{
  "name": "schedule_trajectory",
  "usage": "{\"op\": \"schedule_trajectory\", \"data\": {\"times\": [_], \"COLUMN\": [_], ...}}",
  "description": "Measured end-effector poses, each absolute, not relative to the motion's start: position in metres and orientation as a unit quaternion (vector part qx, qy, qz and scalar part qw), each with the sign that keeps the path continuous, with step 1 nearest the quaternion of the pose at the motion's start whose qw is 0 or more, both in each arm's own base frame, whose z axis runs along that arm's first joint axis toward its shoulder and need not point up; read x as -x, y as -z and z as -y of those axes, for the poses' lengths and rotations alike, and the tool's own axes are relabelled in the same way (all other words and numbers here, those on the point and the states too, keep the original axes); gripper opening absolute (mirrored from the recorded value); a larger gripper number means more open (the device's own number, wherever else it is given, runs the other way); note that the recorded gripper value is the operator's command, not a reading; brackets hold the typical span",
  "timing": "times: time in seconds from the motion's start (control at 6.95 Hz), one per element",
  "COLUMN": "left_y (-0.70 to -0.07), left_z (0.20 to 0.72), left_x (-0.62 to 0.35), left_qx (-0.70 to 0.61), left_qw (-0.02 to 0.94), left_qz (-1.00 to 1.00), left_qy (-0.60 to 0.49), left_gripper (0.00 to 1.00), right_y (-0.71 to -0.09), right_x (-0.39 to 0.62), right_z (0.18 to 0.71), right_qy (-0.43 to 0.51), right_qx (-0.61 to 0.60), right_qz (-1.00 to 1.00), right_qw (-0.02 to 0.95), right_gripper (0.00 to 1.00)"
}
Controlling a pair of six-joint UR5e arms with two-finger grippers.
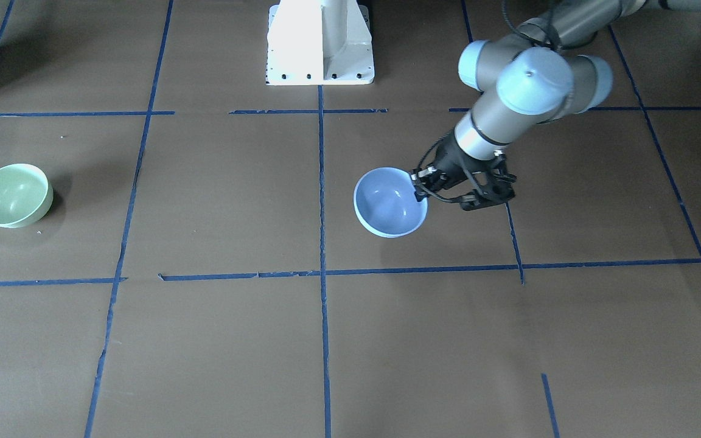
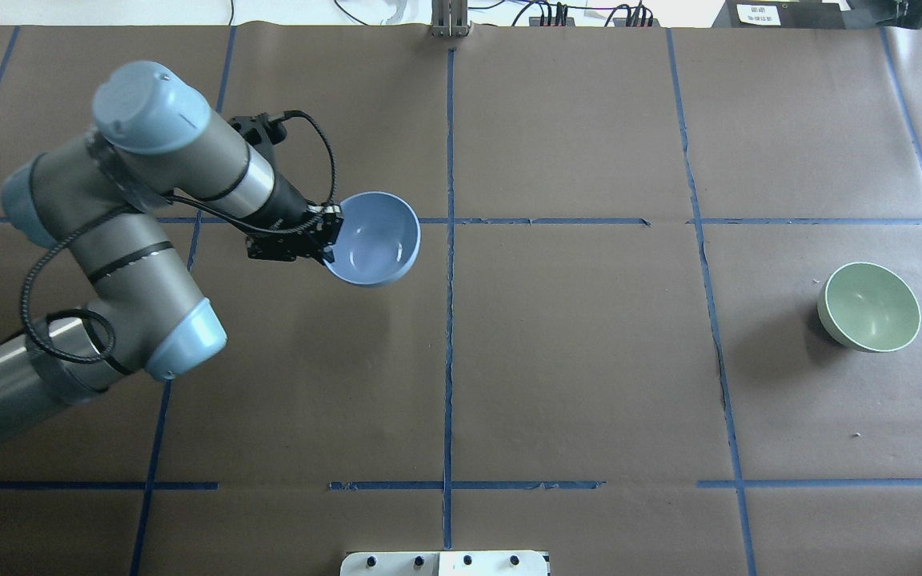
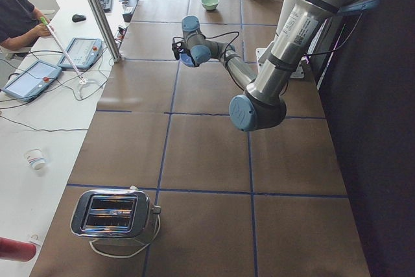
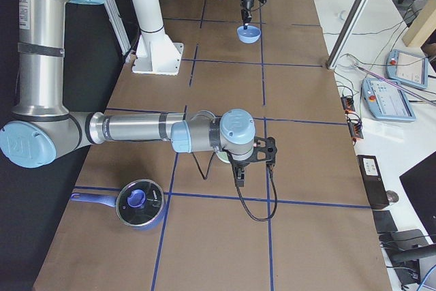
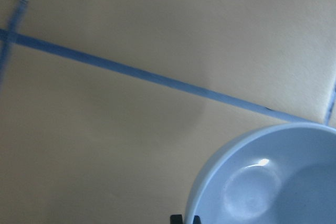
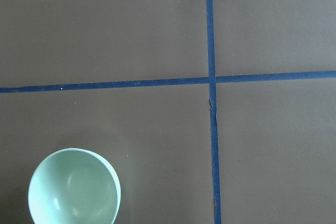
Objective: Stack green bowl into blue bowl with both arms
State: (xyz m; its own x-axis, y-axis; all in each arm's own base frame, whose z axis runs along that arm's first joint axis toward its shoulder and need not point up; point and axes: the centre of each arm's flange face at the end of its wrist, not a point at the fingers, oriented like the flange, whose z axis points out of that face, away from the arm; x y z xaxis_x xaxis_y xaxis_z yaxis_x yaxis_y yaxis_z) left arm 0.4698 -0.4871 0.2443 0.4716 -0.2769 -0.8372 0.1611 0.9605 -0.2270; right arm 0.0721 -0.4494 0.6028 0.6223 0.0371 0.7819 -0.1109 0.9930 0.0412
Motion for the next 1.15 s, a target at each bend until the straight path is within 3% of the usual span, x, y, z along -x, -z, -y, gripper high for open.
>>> {"op": "schedule_trajectory", "data": {"times": [0.29, 0.43, 0.58, 0.72, 1.15], "left_y": [-0.218, -0.214, -0.214, -0.214, -0.207], "left_z": [0.474, 0.473, 0.471, 0.47, 0.474], "left_x": [-0.538, -0.555, -0.562, -0.564, -0.546], "left_qx": [0.052, 0.053, 0.054, 0.053, 0.048], "left_qw": [0.866, 0.869, 0.87, 0.871, 0.867], "left_qz": [-0.48, -0.476, -0.474, -0.474, -0.48], "left_qy": [0.128, 0.126, 0.124, 0.122, 0.125], "left_gripper": [0.02, 0.2, 0.79, 1.0, 1.0], "right_y": [-0.603, -0.602, -0.602, -0.602, -0.599], "right_x": [-0.072, -0.072, -0.072, -0.072, -0.072], "right_z": [0.448, 0.447, 0.447, 0.448, 0.449], "right_qy": [-0.042, -0.045, -0.046, -0.047, -0.045], "right_qx": [-0.042, -0.041, -0.041, -0.041, -0.044], "right_qz": [0.433, 0.434, 0.434, 0.434, 0.434], "right_qw": [0.899, 0.899, 0.899, 0.899, 0.899], "right_gripper": [1.0, 1.0, 1.0, 1.0, 1.0]}}
